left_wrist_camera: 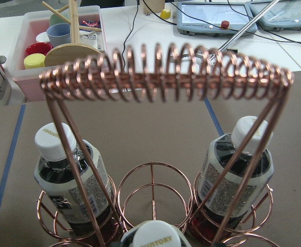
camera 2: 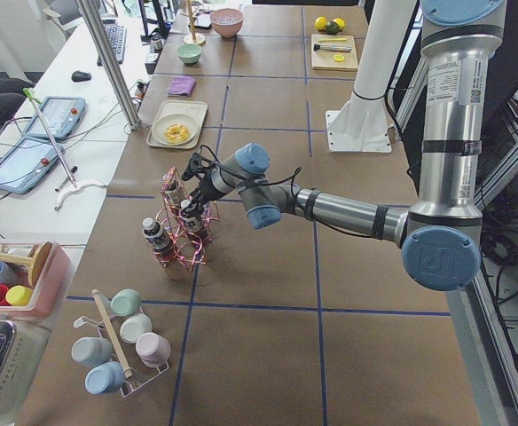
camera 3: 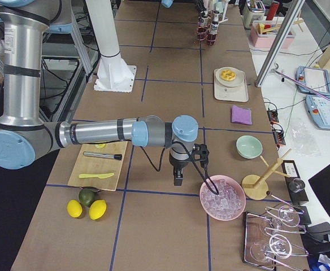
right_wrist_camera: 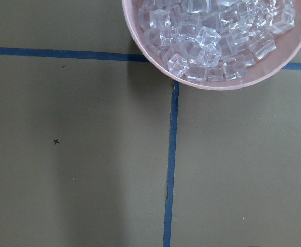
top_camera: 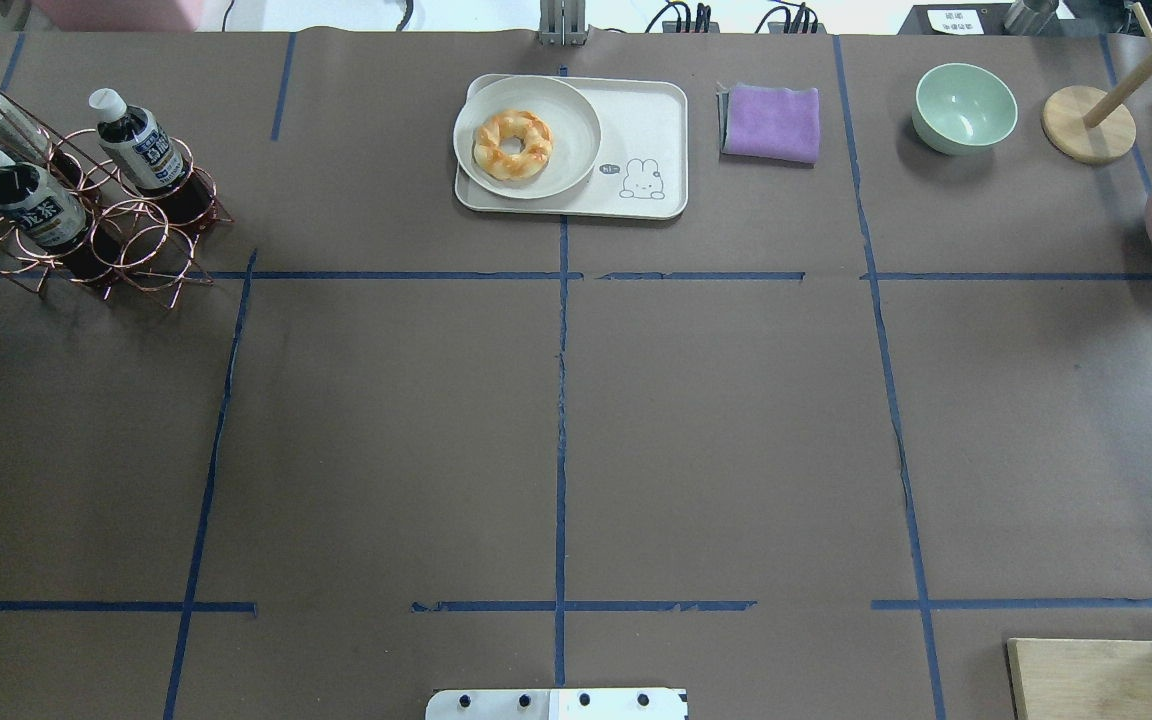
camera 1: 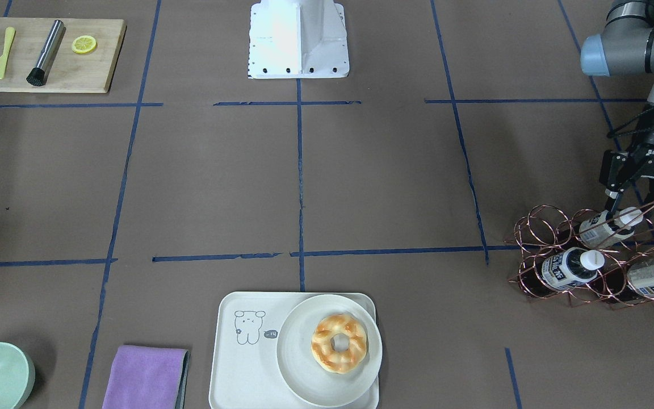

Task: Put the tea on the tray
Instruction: 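Lower the left gripper onto a tea bottle in the copper rack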

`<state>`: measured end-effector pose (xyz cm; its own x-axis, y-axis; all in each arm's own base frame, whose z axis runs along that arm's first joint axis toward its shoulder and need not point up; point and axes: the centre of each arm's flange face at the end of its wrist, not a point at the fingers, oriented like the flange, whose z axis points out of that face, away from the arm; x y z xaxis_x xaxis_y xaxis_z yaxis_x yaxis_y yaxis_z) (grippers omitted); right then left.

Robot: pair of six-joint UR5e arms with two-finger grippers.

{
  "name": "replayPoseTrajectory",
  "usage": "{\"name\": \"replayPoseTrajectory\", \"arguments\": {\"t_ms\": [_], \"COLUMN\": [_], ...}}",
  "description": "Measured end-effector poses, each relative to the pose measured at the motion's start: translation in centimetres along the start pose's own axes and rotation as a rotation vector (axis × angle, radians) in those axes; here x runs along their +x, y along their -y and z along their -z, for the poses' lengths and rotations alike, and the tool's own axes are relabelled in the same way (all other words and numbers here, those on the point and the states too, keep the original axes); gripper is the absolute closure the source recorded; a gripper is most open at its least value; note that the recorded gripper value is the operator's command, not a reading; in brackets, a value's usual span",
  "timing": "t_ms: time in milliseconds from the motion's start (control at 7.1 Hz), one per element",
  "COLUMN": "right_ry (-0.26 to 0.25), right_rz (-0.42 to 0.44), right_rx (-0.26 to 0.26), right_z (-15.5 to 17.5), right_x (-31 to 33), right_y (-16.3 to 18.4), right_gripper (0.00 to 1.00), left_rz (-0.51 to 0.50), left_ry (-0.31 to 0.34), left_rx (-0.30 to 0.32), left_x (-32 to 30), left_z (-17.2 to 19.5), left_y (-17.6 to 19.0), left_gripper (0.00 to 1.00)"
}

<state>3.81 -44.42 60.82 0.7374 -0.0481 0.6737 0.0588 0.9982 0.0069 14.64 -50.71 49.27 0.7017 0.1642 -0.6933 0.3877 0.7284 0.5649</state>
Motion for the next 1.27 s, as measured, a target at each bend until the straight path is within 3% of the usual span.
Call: {"name": "replayPoseTrajectory", "arguments": {"t_ms": [1268], "right_ry": [0.0], "right_rz": [0.0], "right_rx": [0.0], "right_z": [-0.02], "right_x": [0.02], "right_y": [0.0], "right_gripper": [0.0], "left_rz": [-0.001], "left_ry": [0.0], "left_rx": [-0.001], "left_x": [-0.09], "left_z": [-0.65], "left_y": [0.24], "left_gripper": [0.46]}}
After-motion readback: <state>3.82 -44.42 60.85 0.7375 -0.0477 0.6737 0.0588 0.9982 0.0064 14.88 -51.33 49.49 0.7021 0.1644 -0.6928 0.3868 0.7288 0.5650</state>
